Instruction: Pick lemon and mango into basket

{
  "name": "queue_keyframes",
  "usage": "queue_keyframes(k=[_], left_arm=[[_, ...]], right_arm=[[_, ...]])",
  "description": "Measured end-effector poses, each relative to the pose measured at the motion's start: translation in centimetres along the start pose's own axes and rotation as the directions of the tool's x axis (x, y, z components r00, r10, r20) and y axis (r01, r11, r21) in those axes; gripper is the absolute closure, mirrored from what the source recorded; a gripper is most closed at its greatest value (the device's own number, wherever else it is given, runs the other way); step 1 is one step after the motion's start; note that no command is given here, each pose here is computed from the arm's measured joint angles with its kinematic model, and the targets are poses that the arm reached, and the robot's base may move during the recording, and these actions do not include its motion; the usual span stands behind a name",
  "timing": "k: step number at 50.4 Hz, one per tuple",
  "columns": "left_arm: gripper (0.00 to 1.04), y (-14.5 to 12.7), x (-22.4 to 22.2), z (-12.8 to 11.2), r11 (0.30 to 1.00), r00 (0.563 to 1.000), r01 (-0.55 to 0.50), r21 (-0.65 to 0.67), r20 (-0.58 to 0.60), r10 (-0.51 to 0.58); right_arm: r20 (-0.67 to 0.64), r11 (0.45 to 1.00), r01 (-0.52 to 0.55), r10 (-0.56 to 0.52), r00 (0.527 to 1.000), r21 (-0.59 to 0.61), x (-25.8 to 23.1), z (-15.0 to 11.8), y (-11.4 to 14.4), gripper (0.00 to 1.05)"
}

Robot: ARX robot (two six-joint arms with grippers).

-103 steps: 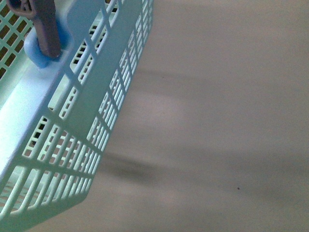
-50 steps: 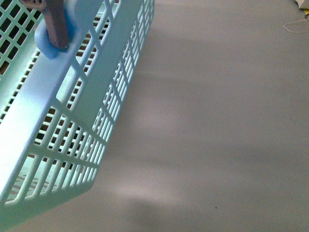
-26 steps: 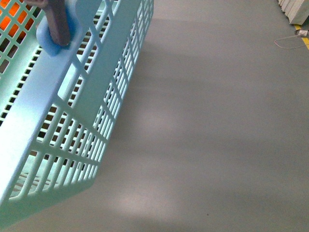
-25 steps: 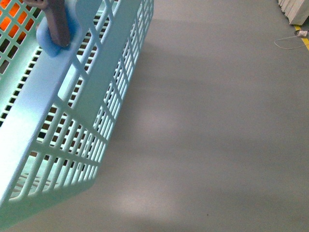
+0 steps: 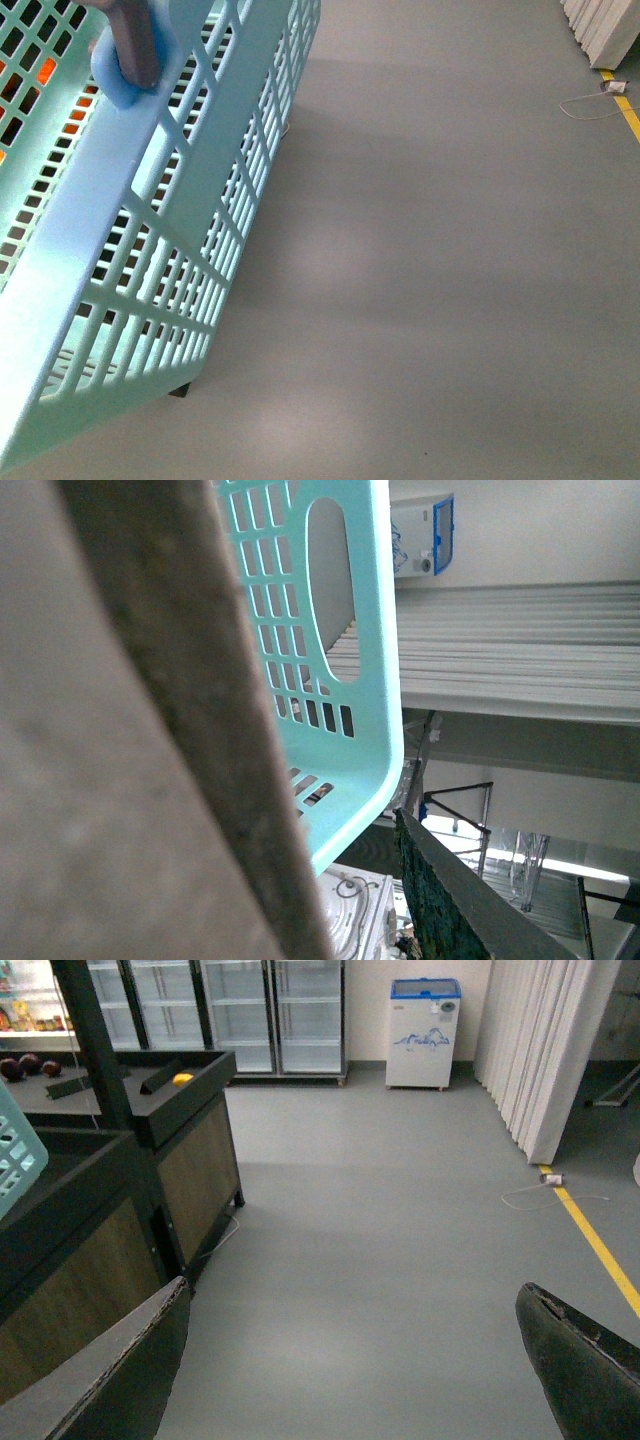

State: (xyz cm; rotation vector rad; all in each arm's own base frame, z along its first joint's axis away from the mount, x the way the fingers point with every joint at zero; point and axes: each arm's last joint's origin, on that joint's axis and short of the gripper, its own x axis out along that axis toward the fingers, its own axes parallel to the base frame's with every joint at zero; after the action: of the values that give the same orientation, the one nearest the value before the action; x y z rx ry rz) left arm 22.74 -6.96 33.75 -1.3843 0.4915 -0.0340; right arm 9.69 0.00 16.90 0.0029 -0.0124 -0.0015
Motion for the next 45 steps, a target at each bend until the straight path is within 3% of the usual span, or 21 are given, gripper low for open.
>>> queue_keyframes(k=[7, 39, 45], left_arm=[[0.78, -0.11, -0.03, -0.34, 1.0, 0.999, 0.007, -0.006, -0.041, -0.007], [0.8, -0.06, -0.04, -0.08, 1.0, 1.0, 0.002, 0.005, -0.006, -0.002], [0.91, -0.12, -0.06, -0.04, 1.0, 1.0, 0.003, 0.009, 0.005, -0.003]], right_arm=[[0.0, 1.0, 0.002, -0.002, 1.0, 0.0, 0.0, 0.0, -0.01, 0.09], [0.001, 1.0, -0.001, 0.001, 1.0, 0.0, -0.01, 0.01, 0.0, 0.09], [0.0, 1.0, -0.001, 0.001, 1.0, 0.001, -0.01, 0.0, 0.0, 0.09]])
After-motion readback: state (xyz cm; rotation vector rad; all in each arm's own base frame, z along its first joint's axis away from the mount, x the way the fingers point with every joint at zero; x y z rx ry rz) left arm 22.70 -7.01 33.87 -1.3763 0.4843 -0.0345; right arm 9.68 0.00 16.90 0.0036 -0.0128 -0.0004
